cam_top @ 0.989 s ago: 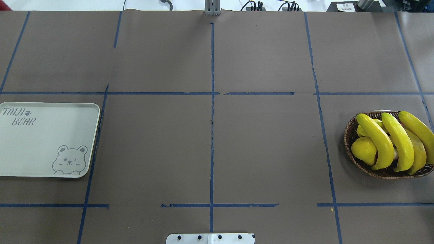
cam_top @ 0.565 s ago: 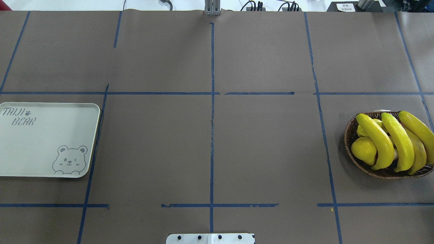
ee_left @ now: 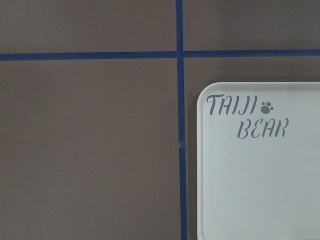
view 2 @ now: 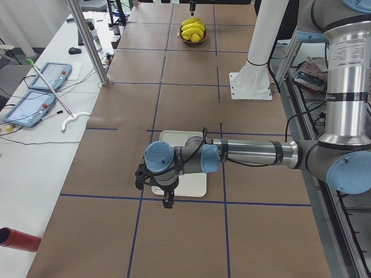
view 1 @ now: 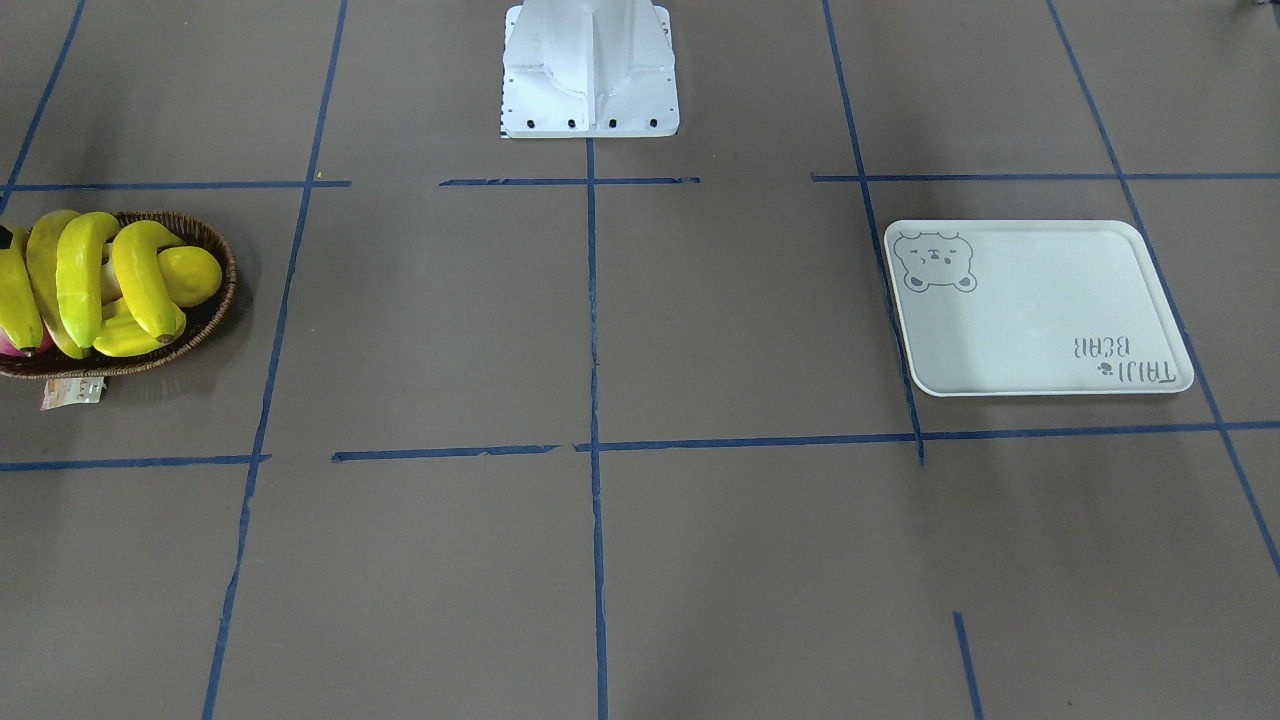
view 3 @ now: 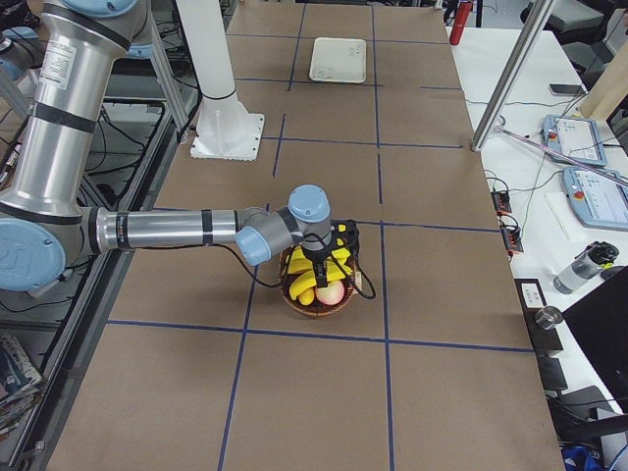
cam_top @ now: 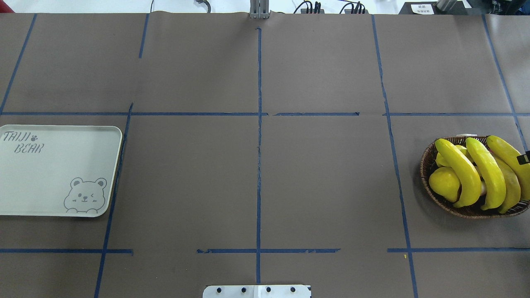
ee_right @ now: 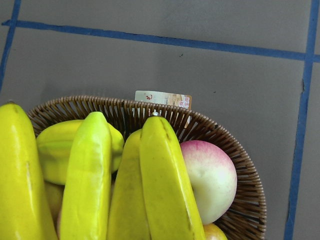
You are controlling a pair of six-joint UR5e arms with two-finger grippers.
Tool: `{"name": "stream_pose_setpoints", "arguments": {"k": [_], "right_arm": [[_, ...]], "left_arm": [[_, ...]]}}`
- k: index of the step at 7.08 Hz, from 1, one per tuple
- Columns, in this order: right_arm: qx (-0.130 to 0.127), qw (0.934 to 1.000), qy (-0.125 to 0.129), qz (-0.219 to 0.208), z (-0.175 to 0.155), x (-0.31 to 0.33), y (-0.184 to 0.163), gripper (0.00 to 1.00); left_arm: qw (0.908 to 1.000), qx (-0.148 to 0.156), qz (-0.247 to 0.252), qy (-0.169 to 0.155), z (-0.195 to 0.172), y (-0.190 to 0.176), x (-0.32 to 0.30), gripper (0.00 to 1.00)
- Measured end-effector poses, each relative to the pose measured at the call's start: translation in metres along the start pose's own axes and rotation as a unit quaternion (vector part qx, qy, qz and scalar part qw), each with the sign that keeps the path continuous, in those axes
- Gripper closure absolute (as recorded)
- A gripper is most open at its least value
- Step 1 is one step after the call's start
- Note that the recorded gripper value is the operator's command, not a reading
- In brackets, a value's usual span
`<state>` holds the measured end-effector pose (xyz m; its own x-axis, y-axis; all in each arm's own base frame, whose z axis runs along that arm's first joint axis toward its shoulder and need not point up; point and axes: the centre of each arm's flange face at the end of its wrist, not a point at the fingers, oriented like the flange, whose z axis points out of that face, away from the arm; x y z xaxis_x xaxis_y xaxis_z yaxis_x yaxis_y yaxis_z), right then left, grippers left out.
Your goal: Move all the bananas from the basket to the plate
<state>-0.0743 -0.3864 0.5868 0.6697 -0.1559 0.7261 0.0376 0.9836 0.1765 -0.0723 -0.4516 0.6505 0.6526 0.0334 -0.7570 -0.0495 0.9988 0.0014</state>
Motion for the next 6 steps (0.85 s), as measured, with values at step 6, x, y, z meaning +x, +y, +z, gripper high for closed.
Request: {"name": "stream_pose_setpoints", "arguments": {"k": [6], "right_arm": [[-0.035,0.9982,0.016,-0.046,0.021,0.009,0.029,0.29]], "left_arm": [[1.0000,0.003,0.003,0.000,-0.003,-0.002,0.003,0.00]]}}
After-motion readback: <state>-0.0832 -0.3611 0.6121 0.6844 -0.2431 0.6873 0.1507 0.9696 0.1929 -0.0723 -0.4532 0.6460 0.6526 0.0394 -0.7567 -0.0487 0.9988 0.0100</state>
